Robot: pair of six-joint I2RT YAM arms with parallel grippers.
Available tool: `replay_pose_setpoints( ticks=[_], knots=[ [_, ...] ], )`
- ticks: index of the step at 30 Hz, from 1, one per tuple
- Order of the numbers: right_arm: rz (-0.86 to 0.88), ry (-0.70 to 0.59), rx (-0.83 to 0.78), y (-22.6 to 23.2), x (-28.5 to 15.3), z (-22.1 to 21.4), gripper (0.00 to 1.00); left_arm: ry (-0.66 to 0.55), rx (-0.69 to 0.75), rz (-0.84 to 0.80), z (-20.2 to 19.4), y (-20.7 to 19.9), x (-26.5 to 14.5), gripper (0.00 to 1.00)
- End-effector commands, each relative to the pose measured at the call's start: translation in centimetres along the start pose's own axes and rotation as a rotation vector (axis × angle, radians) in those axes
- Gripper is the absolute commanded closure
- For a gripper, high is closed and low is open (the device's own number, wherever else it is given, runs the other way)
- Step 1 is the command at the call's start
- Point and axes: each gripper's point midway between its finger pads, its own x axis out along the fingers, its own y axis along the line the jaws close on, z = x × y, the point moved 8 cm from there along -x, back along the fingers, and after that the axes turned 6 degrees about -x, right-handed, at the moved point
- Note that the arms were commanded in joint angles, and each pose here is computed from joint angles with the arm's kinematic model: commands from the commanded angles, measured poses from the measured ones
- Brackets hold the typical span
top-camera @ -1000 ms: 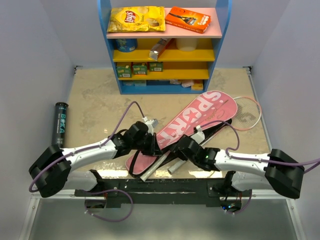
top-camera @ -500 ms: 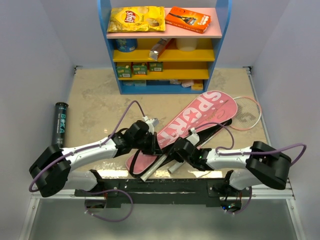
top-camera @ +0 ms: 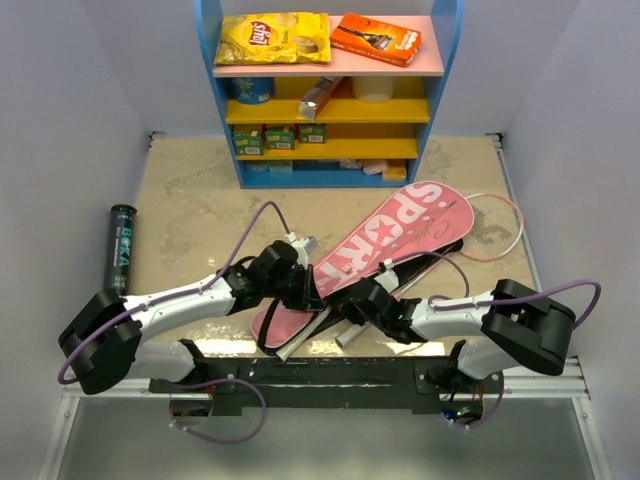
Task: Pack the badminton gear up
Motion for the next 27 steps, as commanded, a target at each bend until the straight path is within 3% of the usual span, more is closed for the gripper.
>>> replay_pose_setpoints(
  ticks=[1, 19, 27],
  knots=[
    [0.030, -0.068, -0.019, 0.7, 0.1, 0.9, 1.00, 0.005, 0.012, -0.090, 0.2, -1.6, -0.6, 1.00],
    [0.048, -0.219, 0.076, 1.6, 2.4, 5.4, 1.00, 0.074, -0.041, -0.138, -1.8, -0.6, -1.0, 1.00],
    [0.017, -0.340, 0.111, 2.1, 3.5, 7.5, 1.00, 0.123, -0.090, -0.246, -2.5, -1.3, -1.0, 1.00]
  ],
)
